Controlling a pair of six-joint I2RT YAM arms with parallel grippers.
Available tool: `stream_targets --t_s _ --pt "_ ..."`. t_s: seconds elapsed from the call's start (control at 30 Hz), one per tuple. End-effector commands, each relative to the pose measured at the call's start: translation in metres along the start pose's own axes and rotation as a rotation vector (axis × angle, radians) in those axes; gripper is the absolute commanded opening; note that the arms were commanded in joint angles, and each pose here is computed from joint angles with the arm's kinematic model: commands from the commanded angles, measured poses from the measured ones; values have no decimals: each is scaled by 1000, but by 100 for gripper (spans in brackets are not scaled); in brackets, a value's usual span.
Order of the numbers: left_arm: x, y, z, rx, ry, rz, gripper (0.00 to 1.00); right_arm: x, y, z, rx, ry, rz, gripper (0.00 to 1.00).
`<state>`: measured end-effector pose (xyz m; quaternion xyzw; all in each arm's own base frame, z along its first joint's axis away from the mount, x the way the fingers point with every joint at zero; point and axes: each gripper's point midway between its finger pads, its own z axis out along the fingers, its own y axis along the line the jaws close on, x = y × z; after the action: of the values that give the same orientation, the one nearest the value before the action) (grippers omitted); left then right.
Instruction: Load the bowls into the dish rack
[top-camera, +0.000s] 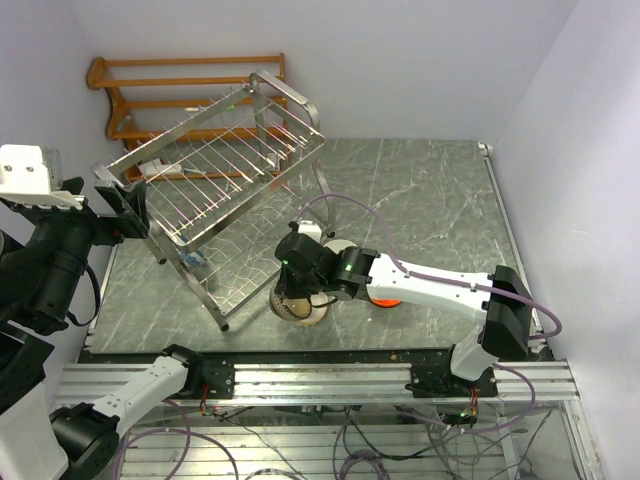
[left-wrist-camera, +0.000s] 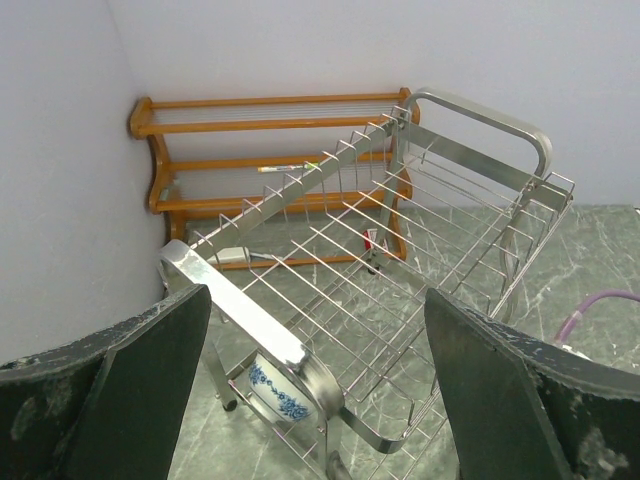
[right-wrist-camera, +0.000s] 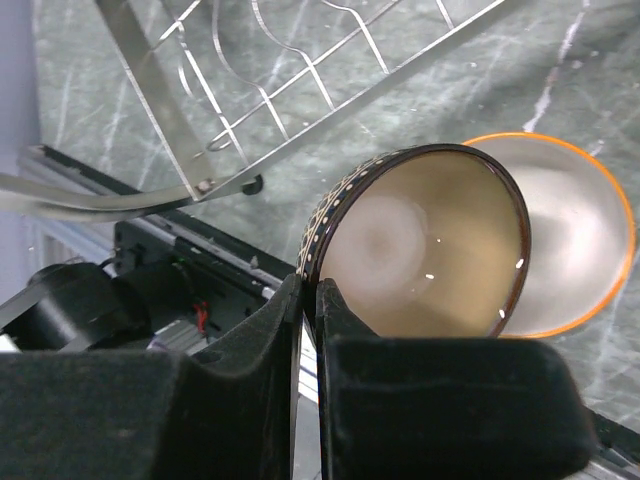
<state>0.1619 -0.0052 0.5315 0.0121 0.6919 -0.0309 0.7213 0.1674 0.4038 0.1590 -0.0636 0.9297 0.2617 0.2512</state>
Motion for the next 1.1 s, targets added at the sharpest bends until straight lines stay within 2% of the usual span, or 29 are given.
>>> stream_targets --t_s 0.0,0.3,0.77,1.07 --pt "-5 0 -2 10 -13 5 99 -19 30 -16 -142 -61 17 0" --pt "-6 1 -2 0 -15 1 99 -37 59 -31 -339 -135 38 0" --pt "-8 0 2 -3 -18 -10 99 -76 76 -40 -482 -189 61 0" --pt "-13 4 2 -25 -28 -12 99 -105 93 -26 -599 -166 64 0"
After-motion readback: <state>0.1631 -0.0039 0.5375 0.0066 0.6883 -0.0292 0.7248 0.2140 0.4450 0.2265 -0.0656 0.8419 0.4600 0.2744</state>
